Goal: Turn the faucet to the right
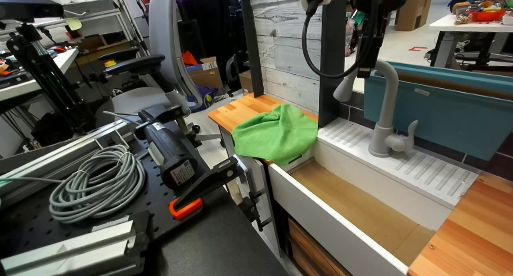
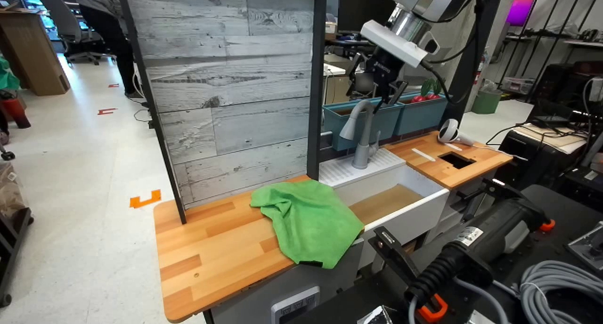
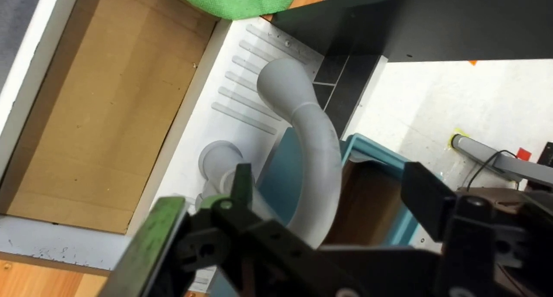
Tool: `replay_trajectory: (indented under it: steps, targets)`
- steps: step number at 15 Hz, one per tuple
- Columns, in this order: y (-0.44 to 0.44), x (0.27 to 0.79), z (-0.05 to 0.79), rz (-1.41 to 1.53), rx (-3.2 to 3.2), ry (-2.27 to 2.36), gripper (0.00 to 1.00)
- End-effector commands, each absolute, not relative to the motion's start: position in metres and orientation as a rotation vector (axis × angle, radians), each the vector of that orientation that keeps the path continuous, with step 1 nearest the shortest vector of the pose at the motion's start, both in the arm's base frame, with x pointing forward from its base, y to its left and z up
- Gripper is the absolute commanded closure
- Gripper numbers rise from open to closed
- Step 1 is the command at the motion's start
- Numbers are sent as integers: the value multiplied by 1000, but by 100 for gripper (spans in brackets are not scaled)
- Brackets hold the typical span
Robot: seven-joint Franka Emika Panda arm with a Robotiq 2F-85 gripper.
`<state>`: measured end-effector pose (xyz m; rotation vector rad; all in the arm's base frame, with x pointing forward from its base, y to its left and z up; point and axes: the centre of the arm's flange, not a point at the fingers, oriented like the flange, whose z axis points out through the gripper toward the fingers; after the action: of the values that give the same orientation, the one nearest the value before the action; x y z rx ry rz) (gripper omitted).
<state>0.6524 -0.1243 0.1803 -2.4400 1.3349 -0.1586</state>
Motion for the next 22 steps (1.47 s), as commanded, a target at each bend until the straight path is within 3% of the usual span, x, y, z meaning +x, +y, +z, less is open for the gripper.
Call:
replay_trajectory:
  steps: [1, 8, 22]
  targets:
    - [-125, 668, 175, -141, -2467, 1336, 44]
    - [-121, 653, 180, -62, -2538, 1280, 97]
    - [-162, 641, 228, 183, -3022, 943, 94]
